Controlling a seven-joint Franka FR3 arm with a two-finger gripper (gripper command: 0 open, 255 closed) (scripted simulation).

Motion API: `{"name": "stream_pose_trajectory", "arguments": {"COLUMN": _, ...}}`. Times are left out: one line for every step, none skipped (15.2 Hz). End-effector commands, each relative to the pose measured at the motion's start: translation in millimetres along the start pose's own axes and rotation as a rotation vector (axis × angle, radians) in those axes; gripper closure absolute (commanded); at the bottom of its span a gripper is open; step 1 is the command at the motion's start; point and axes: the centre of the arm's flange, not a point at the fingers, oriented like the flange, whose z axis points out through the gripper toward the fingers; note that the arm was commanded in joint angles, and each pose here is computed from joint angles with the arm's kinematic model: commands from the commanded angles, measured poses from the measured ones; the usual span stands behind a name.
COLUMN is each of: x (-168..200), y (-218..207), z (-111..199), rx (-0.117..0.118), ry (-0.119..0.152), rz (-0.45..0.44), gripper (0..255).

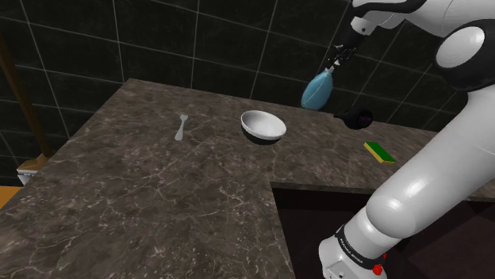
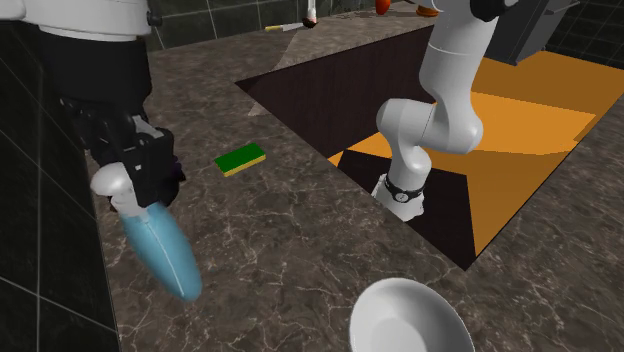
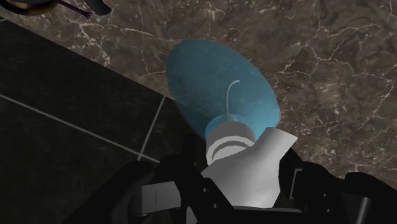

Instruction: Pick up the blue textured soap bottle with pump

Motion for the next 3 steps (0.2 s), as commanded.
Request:
{"name": "stream_pose_trajectory", "arguments": {"x": 3.8, "y": 1.2, "z": -11.6, "rx": 0.000, "ry": 0.000, "rz": 0.000, "gripper": 255}}
{"name": "stream_pose_trajectory", "arguments": {"x": 4.0, "y": 1.2, "z": -12.4, "rx": 0.000, "ry": 0.000, "rz": 0.000, "gripper": 255}}
{"name": "stream_pose_trajectory", "arguments": {"x": 4.0, "y": 1.2, "z": -12.4, "rx": 0.000, "ry": 0.000, "rz": 0.000, "gripper": 255}}
